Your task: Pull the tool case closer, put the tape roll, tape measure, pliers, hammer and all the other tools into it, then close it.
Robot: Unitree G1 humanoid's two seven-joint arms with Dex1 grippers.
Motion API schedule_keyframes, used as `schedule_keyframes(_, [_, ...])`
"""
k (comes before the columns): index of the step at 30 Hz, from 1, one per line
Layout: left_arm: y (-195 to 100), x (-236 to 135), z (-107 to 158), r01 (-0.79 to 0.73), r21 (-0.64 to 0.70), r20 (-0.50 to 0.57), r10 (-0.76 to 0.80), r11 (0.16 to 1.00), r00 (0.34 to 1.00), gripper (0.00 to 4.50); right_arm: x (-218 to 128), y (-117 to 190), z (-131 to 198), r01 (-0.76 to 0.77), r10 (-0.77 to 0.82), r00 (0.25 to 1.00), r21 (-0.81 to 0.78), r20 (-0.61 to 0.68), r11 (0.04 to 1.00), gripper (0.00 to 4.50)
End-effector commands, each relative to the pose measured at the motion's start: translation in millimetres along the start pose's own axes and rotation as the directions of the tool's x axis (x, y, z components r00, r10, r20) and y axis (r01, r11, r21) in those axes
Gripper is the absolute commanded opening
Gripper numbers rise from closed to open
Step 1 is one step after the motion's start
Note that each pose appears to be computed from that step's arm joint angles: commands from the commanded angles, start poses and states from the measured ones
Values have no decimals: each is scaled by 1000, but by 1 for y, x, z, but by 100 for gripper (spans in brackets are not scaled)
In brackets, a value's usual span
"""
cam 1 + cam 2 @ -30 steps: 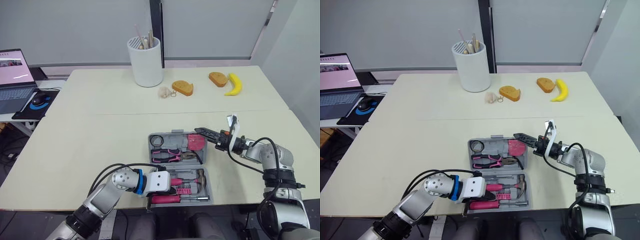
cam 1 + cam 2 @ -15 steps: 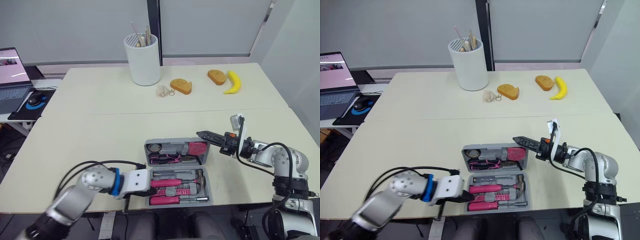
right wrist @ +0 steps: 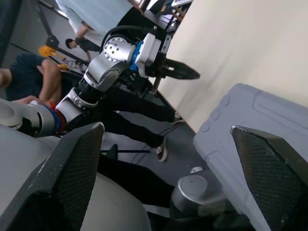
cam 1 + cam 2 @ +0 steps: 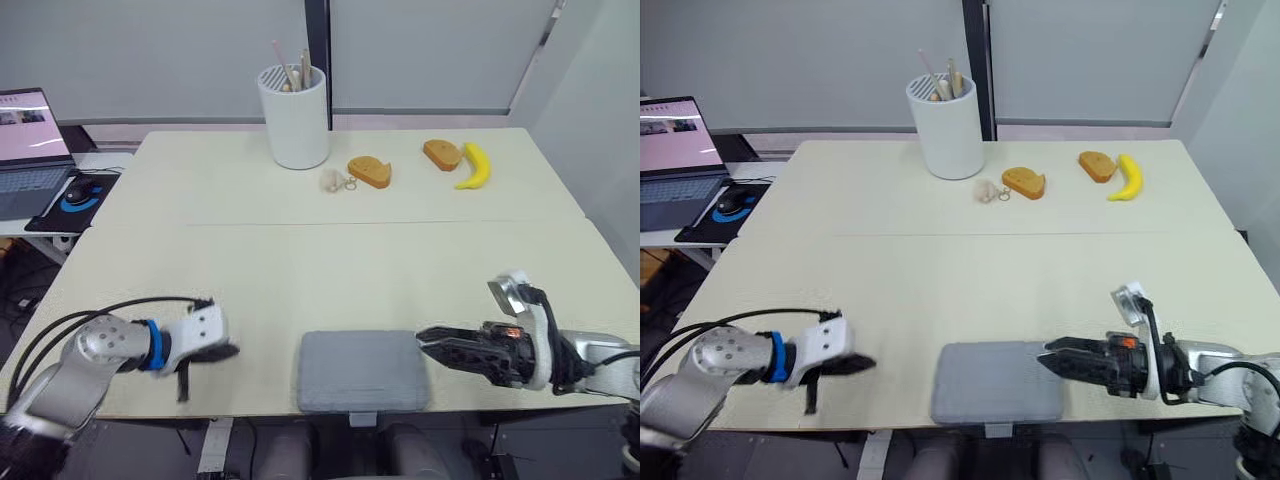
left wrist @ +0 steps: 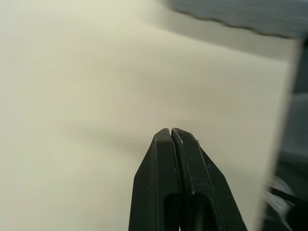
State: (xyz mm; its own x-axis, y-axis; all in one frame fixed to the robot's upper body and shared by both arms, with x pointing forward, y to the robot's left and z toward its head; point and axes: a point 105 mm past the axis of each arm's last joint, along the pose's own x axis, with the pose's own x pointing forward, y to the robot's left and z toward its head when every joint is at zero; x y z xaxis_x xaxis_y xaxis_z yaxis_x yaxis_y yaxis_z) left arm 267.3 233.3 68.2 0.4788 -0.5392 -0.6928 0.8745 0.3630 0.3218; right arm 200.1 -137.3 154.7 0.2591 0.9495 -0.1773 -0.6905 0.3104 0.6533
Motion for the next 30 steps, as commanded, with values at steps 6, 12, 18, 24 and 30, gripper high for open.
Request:
schedule_keyframes(6, [39, -17, 7, -237, -108, 178, 254, 965, 951, 147, -52, -78, 54, 495, -571, 802, -731, 175, 470, 450])
schedule_keyframes(12, [56, -29, 10, -293, -180, 251, 332, 939, 909, 342, -74, -107, 61, 510, -616, 753, -797, 232, 323, 450])
schedule_keyframes(18, [63, -34, 11, -366, -175, 262, 402, 914, 878, 446, -77, -114, 61, 539, -604, 747, -786, 279, 303, 450])
schedule_keyframes(24, [68, -35, -1, -488, -99, 185, 498, 867, 847, 446, -76, -114, 63, 612, -608, 713, -732, 348, 299, 450])
schedule_keyframes(30, [58, -39, -7, -464, -135, 166, 482, 875, 860, 446, -81, -108, 67, 637, -620, 691, -718, 371, 280, 450])
